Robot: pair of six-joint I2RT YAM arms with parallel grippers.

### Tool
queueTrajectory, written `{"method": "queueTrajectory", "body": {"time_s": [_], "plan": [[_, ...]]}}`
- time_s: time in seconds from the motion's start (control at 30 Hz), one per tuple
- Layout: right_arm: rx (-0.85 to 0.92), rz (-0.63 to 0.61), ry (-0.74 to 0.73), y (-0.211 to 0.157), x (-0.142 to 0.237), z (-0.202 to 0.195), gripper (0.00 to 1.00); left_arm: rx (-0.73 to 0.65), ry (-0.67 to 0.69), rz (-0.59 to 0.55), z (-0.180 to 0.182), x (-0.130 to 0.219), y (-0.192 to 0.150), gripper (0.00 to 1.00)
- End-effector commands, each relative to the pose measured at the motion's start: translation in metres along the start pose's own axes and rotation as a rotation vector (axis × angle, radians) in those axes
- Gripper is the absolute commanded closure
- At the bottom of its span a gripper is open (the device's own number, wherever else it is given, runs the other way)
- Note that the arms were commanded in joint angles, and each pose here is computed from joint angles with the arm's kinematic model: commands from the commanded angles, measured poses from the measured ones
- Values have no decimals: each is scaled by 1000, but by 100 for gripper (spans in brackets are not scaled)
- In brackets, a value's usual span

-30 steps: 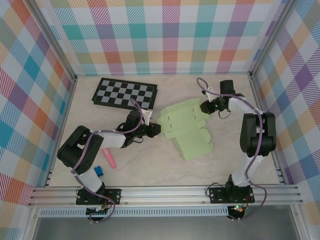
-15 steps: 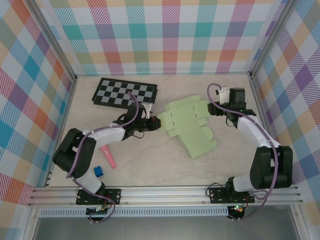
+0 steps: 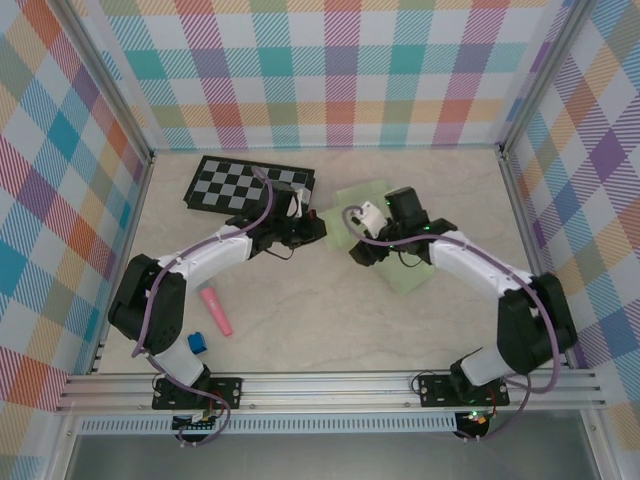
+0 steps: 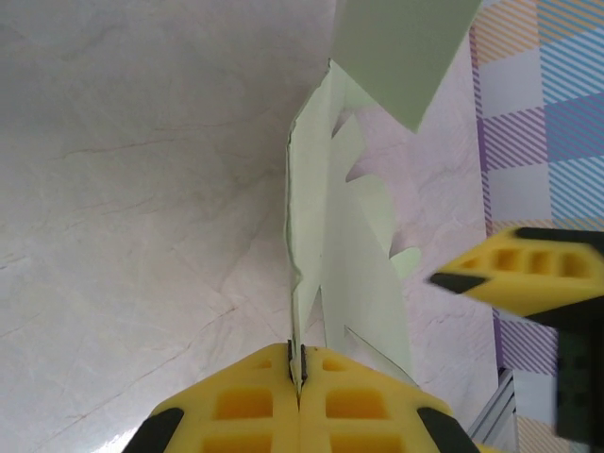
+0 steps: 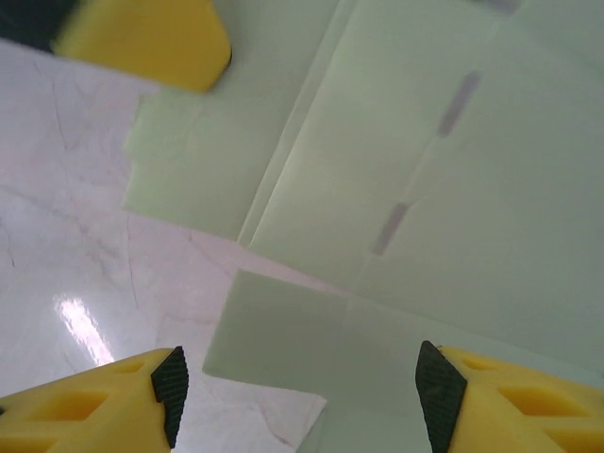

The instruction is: Fold the paper box

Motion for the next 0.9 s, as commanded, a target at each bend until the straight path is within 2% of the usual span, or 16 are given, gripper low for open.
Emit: {"method": "queueTrajectory", "body": {"time_s": [0.0,0.1,0.13,0.17,0.4,0.53,0.77,0.87], "plan": [[0,66,-6,4,-8,-2,32,57,34,40,10,-1,-4,100],[-18,99,1,4,-20,1,31,73,27,47,9,-4,-4,100],[-30,104,8,4,-22,1,13,77,26,47,9,-4,-4,100],[-44,110,17,4,-25,1,9,81,26,47,9,-4,-4,100],[-98,121,111,10,-32,10,11,84,44,47,12,-5,-1,100],[-100,213,20,-3,-49,4,11,89,44,40,12,-5,2,100],[-69,248,-146,-14,-58,-9,15,94,42,42,12,-4,2,100],[-83,229,-149,-11,-55,-9,19,94,41,48,12,-5,1,100]]}}
Point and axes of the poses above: each hand's point on the last joint's axis, 136 mm out from that joint toward the fingers, its own x axis back along the fingers, its own z axis along the line the jaws close on, y = z × x, the point moved 5 cm from there along x, back along the fingers, and after that the axes turned 5 degrees about x, right-handed, at the moved point
